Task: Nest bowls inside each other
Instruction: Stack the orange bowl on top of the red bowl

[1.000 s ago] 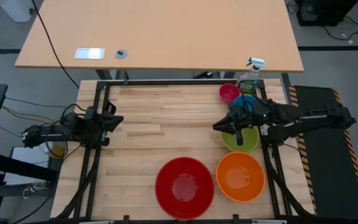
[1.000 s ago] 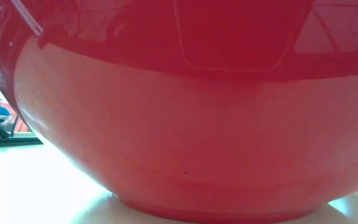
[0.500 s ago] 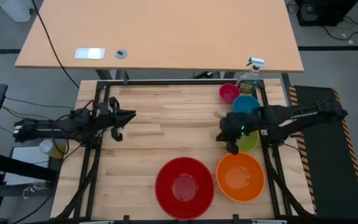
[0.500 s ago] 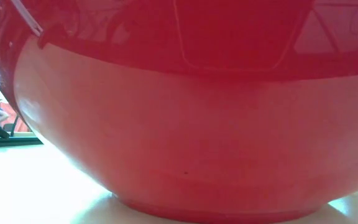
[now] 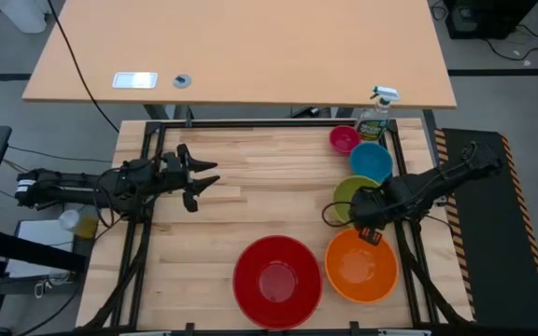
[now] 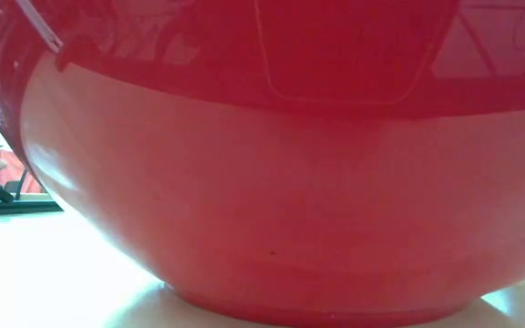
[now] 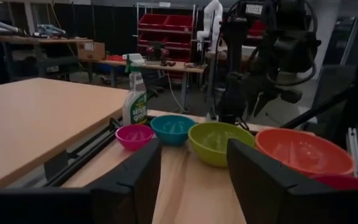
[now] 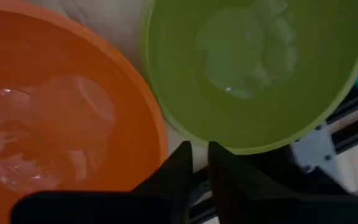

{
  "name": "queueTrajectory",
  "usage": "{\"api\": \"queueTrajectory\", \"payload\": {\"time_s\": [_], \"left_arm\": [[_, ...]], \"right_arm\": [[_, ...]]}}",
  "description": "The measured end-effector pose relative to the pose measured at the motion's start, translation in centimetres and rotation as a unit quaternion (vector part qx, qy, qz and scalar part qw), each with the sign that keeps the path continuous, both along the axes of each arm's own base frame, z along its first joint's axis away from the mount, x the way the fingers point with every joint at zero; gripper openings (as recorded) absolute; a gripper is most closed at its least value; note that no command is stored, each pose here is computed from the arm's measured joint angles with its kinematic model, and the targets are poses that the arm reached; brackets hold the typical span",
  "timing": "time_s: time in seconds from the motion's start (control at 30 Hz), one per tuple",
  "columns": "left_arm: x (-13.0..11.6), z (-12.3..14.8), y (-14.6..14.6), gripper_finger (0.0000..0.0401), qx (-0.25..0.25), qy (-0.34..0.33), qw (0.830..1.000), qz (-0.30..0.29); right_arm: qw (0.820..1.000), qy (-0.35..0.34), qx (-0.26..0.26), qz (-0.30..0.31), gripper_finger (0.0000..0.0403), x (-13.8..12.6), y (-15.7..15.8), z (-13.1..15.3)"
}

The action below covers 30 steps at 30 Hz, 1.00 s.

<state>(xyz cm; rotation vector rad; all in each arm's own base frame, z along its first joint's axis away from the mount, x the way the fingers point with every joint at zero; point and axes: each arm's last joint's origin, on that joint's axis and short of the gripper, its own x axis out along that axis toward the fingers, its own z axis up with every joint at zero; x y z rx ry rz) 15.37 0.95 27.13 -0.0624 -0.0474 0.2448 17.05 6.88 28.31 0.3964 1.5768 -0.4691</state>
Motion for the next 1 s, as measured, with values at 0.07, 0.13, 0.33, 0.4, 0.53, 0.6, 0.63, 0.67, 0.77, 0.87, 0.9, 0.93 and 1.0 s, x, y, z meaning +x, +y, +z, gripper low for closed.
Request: {"api": "queueTrajectory", "payload": {"time_s": [0.07, 0.13, 0.33, 0.4, 0.53, 0.6, 0.63, 0.67, 0.77, 0.87, 0.9, 0.93, 1.0], "left_arm": [[0.2, -0.1, 0.0, 0.0187, 0.008, 0.006, 1.000, 0.000], [0.3, -0.1, 0.0, 0.0188, 0.016, 0.009, 1.000, 0.001], [0.5, 0.1, 0.0, 0.0188, 0.030, 0.000, 1.000, 0.002], [0.5, 0.1, 0.0, 0.0188, 0.039, 0.000, 0.999, 0.003], [0.5, 0.1, 0.0, 0.0188, 0.048, 0.003, 0.999, 0.003], [0.5, 0.1, 0.0, 0.0188, 0.049, 0.003, 0.999, 0.003], [0.5, 0.1, 0.0, 0.0188, 0.049, 0.004, 0.999, 0.003], [0.5, 0.1, 0.0, 0.0188, 0.049, 0.003, 0.999, 0.003], [0.5, 0.1, 0.0, 0.0188, 0.049, 0.003, 0.999, 0.003], [0.5, 0.1, 0.0, 0.0188, 0.049, 0.003, 0.999, 0.003], [0.5, 0.1, 0.0, 0.0188, 0.049, 0.003, 0.999, 0.003], [0.5, 0.1, 0.0, 0.0188, 0.049, 0.003, 0.999, 0.003], [0.5, 0.1, 0.0, 0.0188, 0.048, 0.003, 0.999, 0.003]], "right_arm": [[1.000, -0.010, 0.001, 0.002, 0.0097, -0.3, 0.1, -0.4], [1.000, -0.028, -0.002, 0.007, 0.0124, -0.1, 0.3, -0.9], [0.998, -0.040, 0.006, 0.038, 0.0166, 0.7, 0.8, -3.8], [0.999, -0.021, 0.009, 0.048, 0.0163, 0.8, 0.9, -4.9], [0.998, 0.015, 0.002, 0.064, 0.0144, 1.2, 1.1, -6.2], [0.997, 0.026, -0.003, 0.076, 0.0124, 1.4, 1.2, -6.5], [0.996, 0.031, -0.004, 0.083, 0.0111, 1.5, 1.2, -6.7], [0.995, 0.035, -0.005, 0.088, 0.0097, 1.6, 1.3, -6.9], [0.994, 0.045, -0.007, 0.094, 0.0048, 1.9, 1.4, -7.3], [0.995, 0.048, 0.002, 0.091, 0.0022, 1.9, 1.4, -7.2], [0.995, 0.047, 0.004, 0.085, 0.0022, 1.9, 1.4, -7.1], [0.996, 0.048, 0.004, 0.080, 0.0022, 1.8, 1.4, -6.9], [0.996, 0.043, 0.004, 0.073, 0.0031, 1.9, 1.5, -6.4]]}}
